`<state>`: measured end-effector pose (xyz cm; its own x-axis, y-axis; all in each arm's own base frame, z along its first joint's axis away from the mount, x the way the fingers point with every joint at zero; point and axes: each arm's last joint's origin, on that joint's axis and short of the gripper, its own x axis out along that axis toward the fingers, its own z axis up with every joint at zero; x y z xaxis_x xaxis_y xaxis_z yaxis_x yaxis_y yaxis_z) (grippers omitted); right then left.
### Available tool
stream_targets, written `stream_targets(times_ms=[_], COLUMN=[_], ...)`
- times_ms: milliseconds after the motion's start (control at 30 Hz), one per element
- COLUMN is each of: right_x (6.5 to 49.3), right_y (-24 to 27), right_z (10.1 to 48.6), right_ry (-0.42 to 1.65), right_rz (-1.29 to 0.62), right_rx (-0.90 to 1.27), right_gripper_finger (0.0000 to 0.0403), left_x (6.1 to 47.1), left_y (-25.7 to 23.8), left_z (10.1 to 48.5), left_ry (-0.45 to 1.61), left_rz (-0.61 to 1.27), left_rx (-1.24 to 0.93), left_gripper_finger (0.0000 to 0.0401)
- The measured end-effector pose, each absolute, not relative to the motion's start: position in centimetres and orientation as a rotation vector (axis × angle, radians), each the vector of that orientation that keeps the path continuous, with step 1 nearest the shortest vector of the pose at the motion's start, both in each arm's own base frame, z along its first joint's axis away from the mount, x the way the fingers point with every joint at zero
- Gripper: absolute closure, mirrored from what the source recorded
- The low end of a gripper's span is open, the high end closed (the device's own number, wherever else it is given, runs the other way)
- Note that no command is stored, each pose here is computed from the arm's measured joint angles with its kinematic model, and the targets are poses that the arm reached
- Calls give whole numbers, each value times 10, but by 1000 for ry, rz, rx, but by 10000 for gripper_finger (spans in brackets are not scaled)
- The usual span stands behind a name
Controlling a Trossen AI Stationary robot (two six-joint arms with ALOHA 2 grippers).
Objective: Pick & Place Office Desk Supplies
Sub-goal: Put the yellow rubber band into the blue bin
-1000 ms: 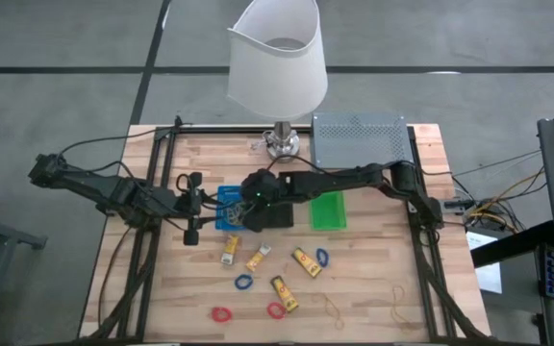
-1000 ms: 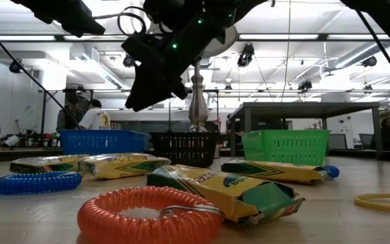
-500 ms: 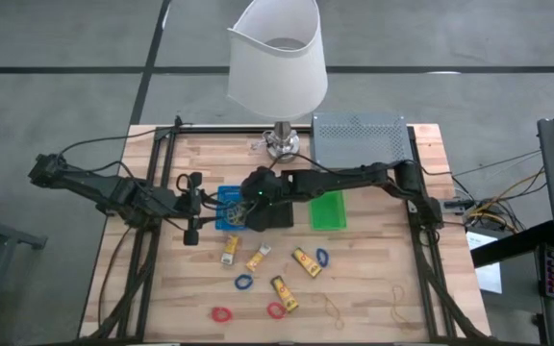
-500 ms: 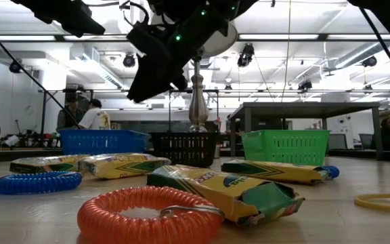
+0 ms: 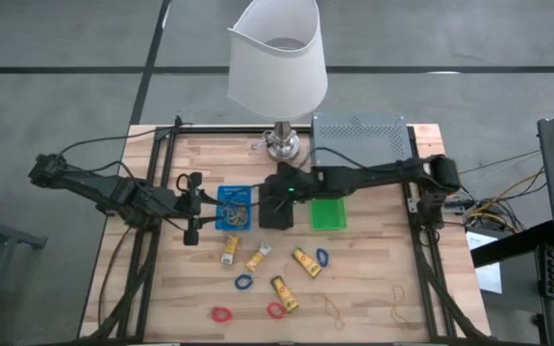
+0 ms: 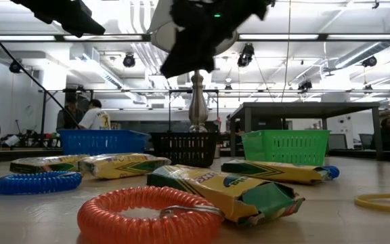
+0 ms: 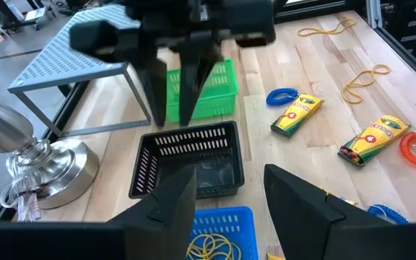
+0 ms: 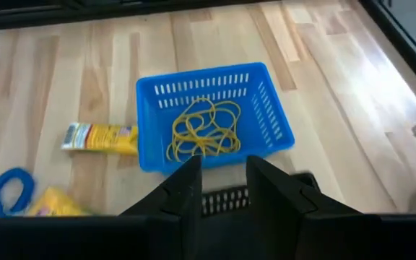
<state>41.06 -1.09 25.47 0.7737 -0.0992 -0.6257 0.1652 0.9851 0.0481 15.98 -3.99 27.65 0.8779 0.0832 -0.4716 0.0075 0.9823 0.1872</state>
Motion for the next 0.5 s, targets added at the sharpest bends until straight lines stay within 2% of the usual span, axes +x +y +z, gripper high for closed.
stream_targets(times_ms=[500], right_x=[301], right_y=[26], right_z=[218], right_ry=[528], right_rz=[-40], right_rx=[126], right_gripper_finger=[292], left_x=[160], left_y=[-40], left_z=[276], left_ry=[499], left_rz=[39], left_rx=[187], left_gripper_finger=[233])
